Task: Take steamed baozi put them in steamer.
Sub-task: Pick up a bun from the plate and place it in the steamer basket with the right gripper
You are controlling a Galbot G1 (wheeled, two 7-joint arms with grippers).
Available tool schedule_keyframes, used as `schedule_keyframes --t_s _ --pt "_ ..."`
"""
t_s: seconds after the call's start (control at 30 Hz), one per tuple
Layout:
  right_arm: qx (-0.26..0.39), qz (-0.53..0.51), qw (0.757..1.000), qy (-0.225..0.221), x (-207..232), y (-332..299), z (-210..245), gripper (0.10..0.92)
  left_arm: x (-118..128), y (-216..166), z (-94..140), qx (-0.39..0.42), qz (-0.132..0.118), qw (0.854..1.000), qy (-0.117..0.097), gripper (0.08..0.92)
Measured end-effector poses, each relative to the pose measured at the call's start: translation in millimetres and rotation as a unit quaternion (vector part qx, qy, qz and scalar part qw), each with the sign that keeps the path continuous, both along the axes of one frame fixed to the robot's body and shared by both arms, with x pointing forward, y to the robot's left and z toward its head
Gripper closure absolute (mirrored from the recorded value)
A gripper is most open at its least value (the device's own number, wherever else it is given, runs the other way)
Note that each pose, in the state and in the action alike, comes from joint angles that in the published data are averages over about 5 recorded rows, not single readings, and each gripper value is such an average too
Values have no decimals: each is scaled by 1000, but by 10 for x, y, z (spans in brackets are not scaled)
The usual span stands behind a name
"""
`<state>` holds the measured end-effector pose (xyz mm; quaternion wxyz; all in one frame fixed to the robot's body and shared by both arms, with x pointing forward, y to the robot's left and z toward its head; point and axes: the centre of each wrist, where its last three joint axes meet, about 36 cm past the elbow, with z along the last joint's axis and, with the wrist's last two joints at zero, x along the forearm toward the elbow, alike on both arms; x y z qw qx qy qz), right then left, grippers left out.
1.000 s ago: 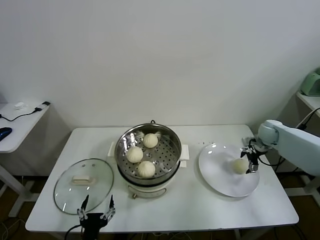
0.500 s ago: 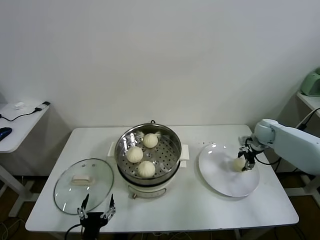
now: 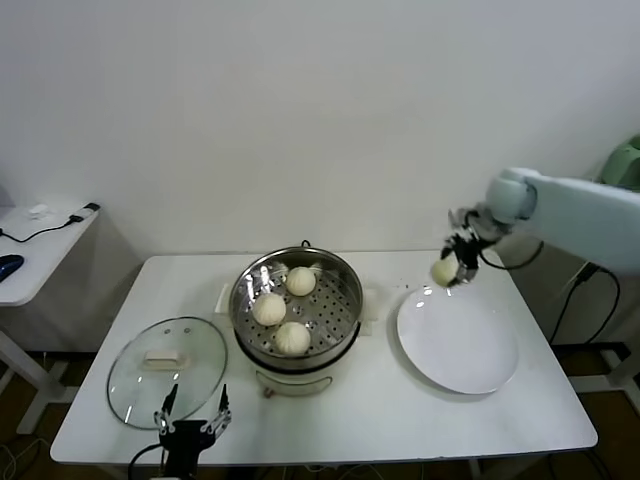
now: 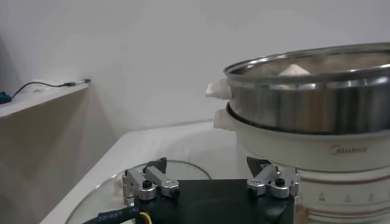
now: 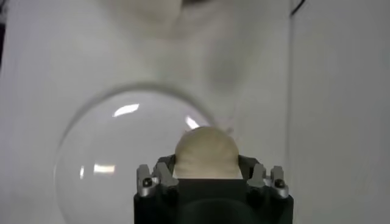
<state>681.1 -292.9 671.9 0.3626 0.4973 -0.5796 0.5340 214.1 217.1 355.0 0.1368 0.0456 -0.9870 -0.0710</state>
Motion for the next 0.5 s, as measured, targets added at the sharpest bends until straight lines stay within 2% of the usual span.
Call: schedule_keyframes --t_s 0.1,0.23,0.5 --pt "27 16 999 -6 -101 426 346 335 5 -13 11 -1 -2 1000 -2 177" --pt "52 36 998 0 -296 993 570 335 4 -27 14 -2 -5 1000 -2 177" --pt "47 54 997 23 -586 1781 403 335 20 -33 24 -3 -6 1000 -3 177"
